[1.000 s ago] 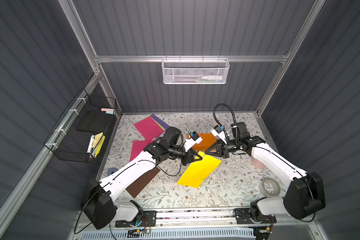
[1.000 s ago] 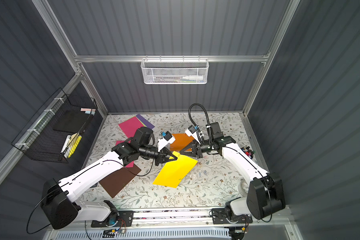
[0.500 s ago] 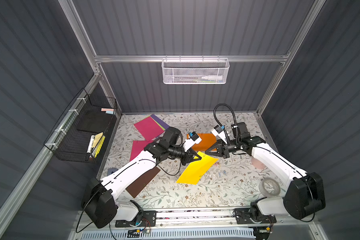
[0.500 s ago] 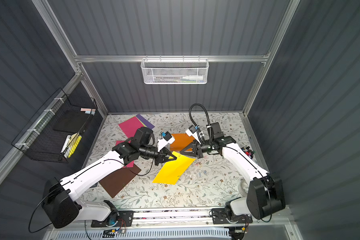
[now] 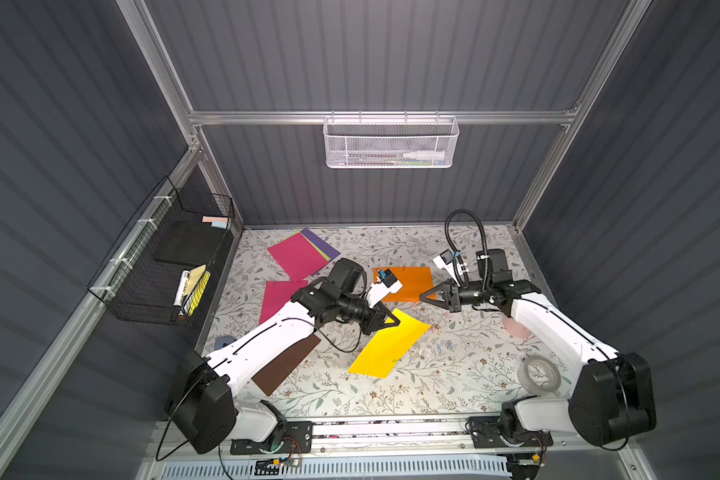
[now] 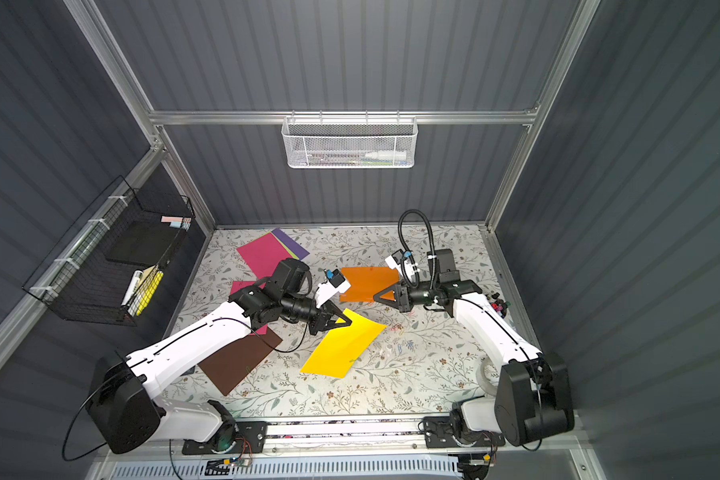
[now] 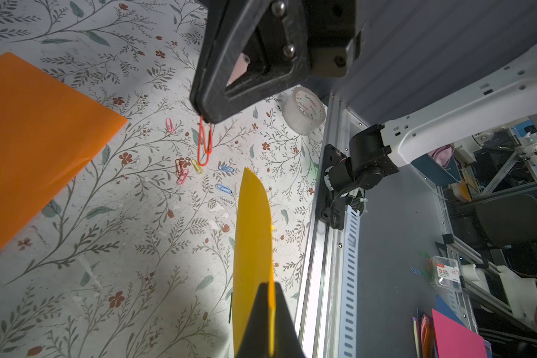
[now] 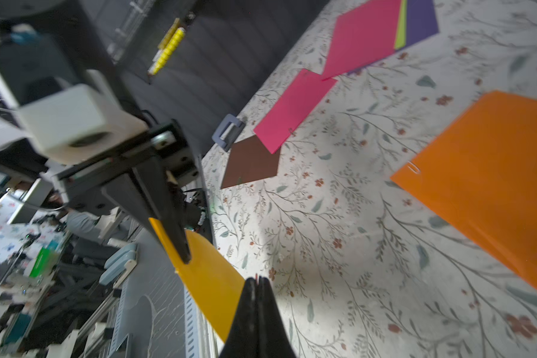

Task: Unclip the paperclips from the documents
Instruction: Remove the paper clip from the document, then place the paper clip at the center of the board.

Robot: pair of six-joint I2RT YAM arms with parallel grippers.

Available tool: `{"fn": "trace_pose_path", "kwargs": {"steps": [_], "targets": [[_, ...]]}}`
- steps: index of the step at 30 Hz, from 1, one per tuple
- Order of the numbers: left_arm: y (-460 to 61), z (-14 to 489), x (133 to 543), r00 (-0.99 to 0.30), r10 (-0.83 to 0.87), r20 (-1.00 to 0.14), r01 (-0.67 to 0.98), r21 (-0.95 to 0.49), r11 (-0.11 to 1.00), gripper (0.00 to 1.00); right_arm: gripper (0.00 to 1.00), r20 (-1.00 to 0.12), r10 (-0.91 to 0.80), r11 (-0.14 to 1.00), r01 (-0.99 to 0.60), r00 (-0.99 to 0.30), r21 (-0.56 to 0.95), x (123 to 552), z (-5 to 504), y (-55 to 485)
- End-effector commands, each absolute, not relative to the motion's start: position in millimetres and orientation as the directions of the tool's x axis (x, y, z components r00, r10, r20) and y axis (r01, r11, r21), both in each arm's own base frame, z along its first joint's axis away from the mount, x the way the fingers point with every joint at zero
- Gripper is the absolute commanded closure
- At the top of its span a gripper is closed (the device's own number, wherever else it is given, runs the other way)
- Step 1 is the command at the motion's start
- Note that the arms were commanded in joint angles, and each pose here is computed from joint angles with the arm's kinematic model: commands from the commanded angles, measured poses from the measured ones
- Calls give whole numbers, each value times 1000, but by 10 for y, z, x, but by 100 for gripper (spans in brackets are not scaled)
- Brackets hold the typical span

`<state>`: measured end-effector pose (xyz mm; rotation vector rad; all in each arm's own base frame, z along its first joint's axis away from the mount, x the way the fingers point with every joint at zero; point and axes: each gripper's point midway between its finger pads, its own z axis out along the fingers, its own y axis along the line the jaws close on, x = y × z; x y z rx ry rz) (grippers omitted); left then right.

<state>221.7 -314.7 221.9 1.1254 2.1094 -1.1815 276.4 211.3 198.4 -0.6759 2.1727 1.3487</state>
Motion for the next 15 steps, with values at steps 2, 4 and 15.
{"fn": "trace_pose_path", "kwargs": {"steps": [2, 4, 15], "targets": [[-3076, 2499, 2374, -523, 363, -771, 845, -412, 341, 100, 100, -417, -14, 665, -320, -909, 675, 2779, 1234, 1778], [-3040, 2615, 2408, -511, 327, -795, 847, -403, 345, 100, 100, -367, 21, 707, -246, -930, 663, 2699, 1034, 1692], [-2910, 2969, 2465, -441, 232, -867, 877, -362, 315, 100, 87, -262, 33, 831, -119, -964, 543, 2663, 609, 1442]]}}
